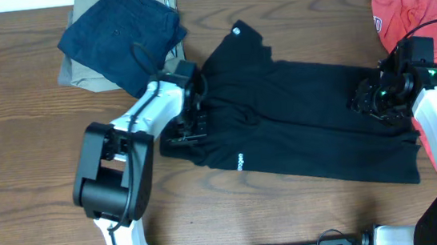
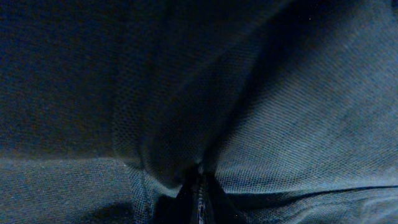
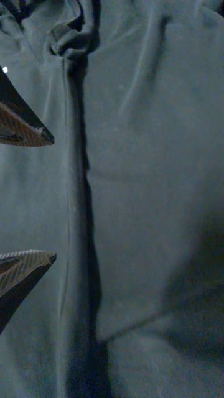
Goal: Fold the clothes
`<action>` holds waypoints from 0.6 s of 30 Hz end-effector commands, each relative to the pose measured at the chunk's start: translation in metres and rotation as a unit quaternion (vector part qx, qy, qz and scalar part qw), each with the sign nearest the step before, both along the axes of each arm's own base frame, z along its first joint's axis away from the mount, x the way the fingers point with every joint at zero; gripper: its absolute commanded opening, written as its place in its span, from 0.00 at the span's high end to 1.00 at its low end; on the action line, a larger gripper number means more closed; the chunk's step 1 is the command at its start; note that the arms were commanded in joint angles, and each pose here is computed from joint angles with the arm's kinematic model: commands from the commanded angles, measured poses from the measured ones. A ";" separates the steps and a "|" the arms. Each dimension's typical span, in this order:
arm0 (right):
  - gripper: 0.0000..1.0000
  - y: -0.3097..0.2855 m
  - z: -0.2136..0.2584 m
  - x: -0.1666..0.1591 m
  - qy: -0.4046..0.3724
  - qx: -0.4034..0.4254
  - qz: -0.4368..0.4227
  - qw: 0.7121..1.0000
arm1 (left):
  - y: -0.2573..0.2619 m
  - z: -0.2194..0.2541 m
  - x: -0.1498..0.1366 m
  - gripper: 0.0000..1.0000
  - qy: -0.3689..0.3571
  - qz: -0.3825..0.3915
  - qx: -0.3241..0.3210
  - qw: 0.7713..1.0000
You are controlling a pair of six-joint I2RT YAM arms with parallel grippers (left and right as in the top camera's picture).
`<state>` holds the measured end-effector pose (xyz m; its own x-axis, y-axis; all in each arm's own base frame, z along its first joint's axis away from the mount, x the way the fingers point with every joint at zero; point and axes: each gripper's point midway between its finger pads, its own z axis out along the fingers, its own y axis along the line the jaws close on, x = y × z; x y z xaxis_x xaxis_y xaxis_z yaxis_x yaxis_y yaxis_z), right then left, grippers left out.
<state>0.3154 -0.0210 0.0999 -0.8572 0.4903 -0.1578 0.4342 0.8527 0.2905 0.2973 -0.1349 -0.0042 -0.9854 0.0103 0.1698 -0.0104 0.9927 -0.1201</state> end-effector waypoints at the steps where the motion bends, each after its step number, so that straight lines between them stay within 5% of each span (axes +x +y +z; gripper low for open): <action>1: 0.48 0.004 0.000 0.001 0.002 0.004 0.001 1.000 | 0.039 -0.030 -0.034 0.94 0.069 0.039 0.057 0.995; 11: 0.48 0.004 0.000 0.000 0.004 0.004 0.000 1.000 | 0.053 -0.006 -0.070 0.94 0.139 0.079 0.085 0.983; 18: 0.46 0.004 0.000 0.000 0.003 0.004 0.000 1.000 | 0.038 0.031 -0.090 0.94 0.115 0.059 0.089 0.988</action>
<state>0.3138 -0.0206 0.0995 -0.8584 0.4901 -0.1514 0.4358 0.8525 0.2887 0.2100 -0.0937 0.0079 -0.8861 -0.1508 0.4383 -0.1352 0.9886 0.0667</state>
